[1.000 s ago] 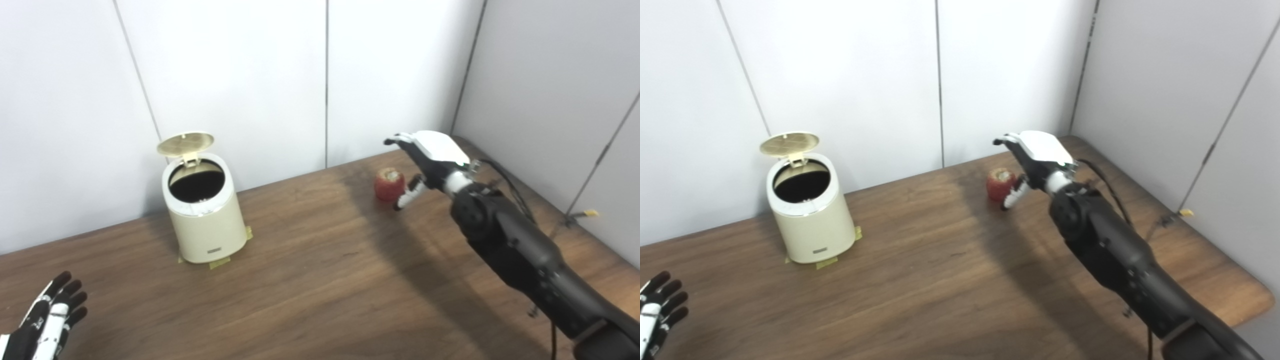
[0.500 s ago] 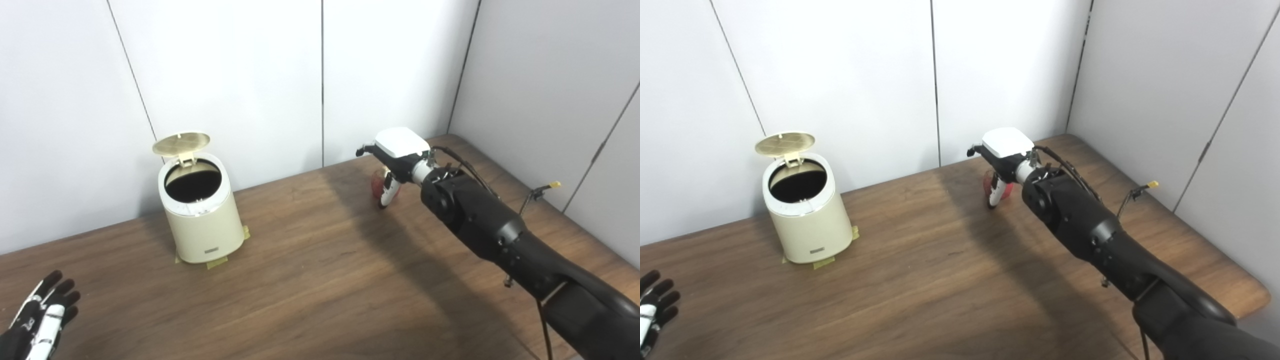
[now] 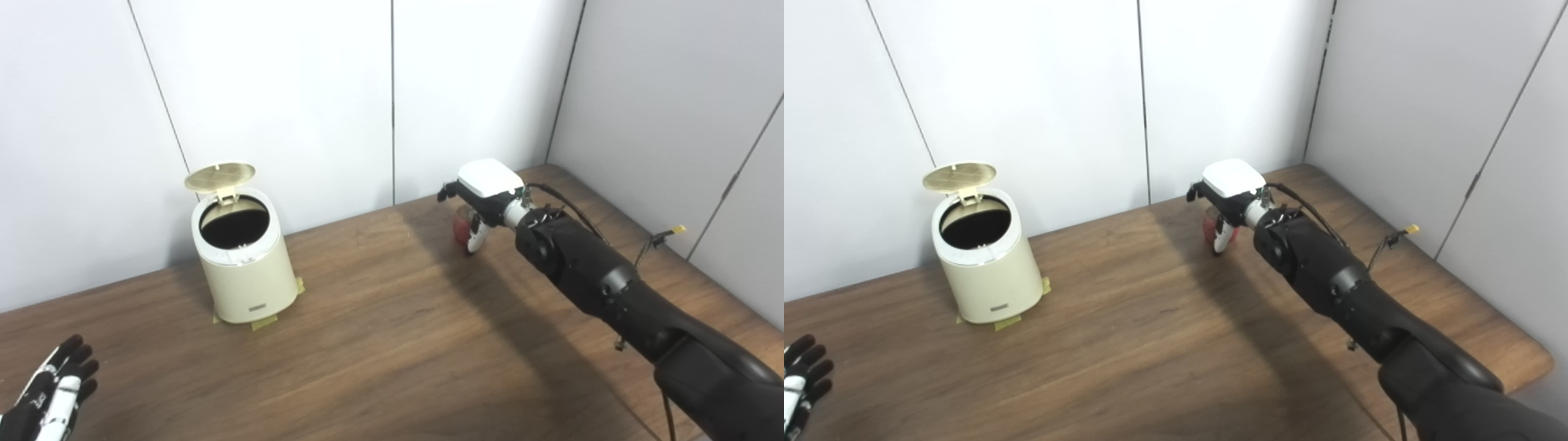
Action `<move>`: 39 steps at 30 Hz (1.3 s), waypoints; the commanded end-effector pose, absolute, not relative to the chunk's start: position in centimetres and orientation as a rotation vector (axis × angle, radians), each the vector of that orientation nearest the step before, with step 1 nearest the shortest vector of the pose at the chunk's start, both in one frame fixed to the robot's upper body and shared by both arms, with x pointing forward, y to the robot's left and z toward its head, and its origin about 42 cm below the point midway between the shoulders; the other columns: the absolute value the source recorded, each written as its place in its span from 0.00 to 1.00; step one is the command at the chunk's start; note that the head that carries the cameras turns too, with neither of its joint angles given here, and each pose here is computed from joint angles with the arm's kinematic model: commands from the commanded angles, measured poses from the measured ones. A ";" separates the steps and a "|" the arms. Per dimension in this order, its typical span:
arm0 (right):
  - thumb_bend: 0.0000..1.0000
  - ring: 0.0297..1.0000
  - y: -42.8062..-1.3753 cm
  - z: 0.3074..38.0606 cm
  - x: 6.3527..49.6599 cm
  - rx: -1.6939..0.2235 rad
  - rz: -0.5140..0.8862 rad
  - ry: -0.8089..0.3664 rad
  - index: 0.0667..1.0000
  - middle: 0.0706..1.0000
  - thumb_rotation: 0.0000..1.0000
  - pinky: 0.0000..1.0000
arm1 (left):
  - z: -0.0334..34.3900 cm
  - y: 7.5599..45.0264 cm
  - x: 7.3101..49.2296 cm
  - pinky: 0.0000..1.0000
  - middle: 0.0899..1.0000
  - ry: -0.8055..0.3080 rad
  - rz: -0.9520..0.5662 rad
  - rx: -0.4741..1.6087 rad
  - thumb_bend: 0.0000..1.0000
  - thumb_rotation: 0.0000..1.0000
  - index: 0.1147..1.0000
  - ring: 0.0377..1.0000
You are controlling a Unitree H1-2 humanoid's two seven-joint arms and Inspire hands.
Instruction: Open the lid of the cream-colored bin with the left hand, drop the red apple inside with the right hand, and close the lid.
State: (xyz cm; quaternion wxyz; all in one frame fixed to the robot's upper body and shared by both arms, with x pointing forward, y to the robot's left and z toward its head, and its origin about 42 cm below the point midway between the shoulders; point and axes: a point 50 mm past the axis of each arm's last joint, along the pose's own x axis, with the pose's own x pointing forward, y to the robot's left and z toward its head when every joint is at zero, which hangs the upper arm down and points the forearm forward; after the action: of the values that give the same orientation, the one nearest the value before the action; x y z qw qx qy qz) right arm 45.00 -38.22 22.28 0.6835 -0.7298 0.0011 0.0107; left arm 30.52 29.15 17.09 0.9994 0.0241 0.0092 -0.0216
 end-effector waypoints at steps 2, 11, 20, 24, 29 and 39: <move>0.92 0.73 -38.4 26.1 46.4 -1.651 -0.079 -0.108 0.67 0.71 0.10 0.66 | 19.3 28.9 30.9 0.92 0.90 -0.057 -0.052 0.068 0.22 0.61 0.89 0.90; 0.91 0.74 -38.5 25.3 46.6 -1.658 -0.064 -0.087 0.66 0.71 0.12 0.67 | 19.5 28.8 30.9 0.91 0.90 -0.072 -0.062 0.074 0.21 0.65 0.89 0.90; 0.90 0.73 -39.4 24.7 46.2 -1.669 -0.049 -0.090 0.66 0.69 0.10 0.65 | 19.3 29.0 31.0 0.89 0.88 -0.086 -0.057 0.095 0.20 0.61 0.84 0.88; 0.89 0.72 -39.6 24.3 46.2 -1.658 -0.033 -0.067 0.66 0.70 0.07 0.65 | 19.5 29.3 31.2 0.90 0.88 -0.088 -0.052 0.092 0.20 0.61 0.83 0.90; 0.88 0.73 -39.9 23.9 46.0 -1.638 -0.002 -0.046 0.67 0.71 0.05 0.66 | 19.5 30.0 31.5 0.89 0.86 -0.100 -0.058 0.118 0.18 0.64 0.80 0.88; 0.86 0.71 -40.1 23.2 45.5 -1.626 0.028 -0.013 0.68 0.69 0.07 0.64 | 19.3 30.0 31.3 0.90 0.86 -0.101 -0.063 0.109 0.17 0.68 0.81 0.89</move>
State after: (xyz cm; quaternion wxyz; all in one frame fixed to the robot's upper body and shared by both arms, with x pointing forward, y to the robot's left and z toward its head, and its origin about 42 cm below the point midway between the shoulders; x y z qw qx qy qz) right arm 44.99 -39.31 20.61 0.6915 -0.7215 0.0130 0.0331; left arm 30.60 30.08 17.63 0.9984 0.0480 -0.0096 -0.0267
